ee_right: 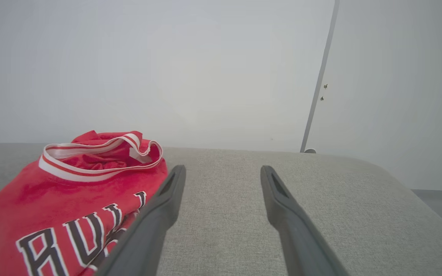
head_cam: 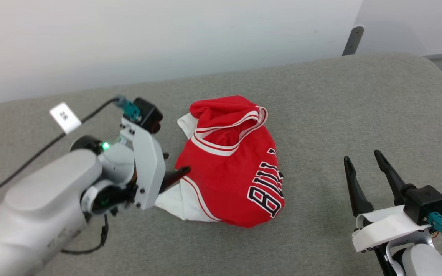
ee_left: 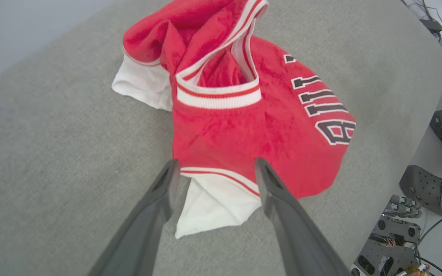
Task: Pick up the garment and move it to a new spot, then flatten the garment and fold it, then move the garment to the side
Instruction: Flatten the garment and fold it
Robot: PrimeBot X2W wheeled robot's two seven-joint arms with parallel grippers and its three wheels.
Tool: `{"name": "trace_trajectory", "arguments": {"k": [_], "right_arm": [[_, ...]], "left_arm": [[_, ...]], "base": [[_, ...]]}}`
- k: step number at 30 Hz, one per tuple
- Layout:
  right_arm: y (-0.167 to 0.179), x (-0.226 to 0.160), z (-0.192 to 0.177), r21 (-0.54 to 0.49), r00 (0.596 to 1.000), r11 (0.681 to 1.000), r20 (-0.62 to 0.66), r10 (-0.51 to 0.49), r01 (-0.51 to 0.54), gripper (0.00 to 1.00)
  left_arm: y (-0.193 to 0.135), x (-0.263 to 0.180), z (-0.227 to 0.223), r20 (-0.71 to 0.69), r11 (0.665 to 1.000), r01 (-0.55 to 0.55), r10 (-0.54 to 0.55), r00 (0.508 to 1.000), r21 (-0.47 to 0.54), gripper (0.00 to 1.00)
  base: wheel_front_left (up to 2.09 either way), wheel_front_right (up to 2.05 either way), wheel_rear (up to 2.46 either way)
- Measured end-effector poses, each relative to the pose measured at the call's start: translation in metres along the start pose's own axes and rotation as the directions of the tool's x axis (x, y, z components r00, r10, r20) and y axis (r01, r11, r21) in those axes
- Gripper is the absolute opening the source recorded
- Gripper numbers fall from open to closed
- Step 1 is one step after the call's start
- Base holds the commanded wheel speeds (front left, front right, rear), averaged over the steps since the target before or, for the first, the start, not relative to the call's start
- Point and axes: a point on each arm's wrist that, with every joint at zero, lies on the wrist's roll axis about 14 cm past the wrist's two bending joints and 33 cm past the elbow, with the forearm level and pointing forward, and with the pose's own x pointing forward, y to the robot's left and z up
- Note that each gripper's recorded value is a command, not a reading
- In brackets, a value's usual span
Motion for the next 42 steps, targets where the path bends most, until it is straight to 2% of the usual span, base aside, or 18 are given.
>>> {"name": "trace_trajectory", "arguments": {"k": [8, 23, 24, 25, 26, 36, 42], "right_arm": [[0.002, 0.005, -0.009, 0.0, 1.0, 1.0, -0.022, 0.009, -0.009, 1.0], [-0.01, 0.011, -0.023, -0.006, 0.998, 1.0, -0.057, -0.022, 0.022, 1.0], [-0.01, 0.011, -0.024, -0.006, 0.998, 1.0, -0.059, -0.023, 0.023, 1.0], [-0.01, 0.011, -0.024, -0.006, 0.998, 1.0, -0.06, -0.023, 0.023, 1.0], [-0.01, 0.011, -0.025, -0.007, 0.998, 1.0, -0.061, -0.023, 0.022, 1.0], [-0.005, 0.014, -0.02, -0.006, 0.999, 1.0, -0.045, -0.01, 0.01, 1.0], [0.001, 0.012, -0.016, -0.003, 0.999, 1.0, -0.037, 0.008, -0.009, 1.0]], "left_arm": [[0.007, 0.013, -0.046, -0.094, 0.997, -0.011, 0.004, 0.996, -0.074, 1.0], [0.035, 0.044, -0.108, -0.254, 0.989, -0.075, 0.04, 0.966, -0.131, 1.0], [0.036, 0.045, -0.109, -0.259, 0.988, -0.075, 0.037, 0.965, -0.137, 0.92], [0.036, 0.046, -0.11, -0.262, 0.987, -0.072, 0.033, 0.965, -0.141, 0.42], [0.036, 0.046, -0.11, -0.26, 0.985, -0.072, 0.03, 0.965, -0.154, 0.0], [0.042, 0.033, -0.113, -0.293, 0.97, -0.114, 0.048, 0.955, -0.213, 0.0], [0.068, 0.006, -0.101, -0.236, 0.954, -0.205, 0.152, 0.96, -0.217, 0.0]], "base": [[0.0, 0.0, 0.0], [0.0, 0.0, 0.0], [0.0, 0.0, 0.0], [0.0, 0.0, 0.0], [0.0, 0.0, 0.0], [0.0, 0.0, 0.0], [0.0, 0.0, 0.0]]}}
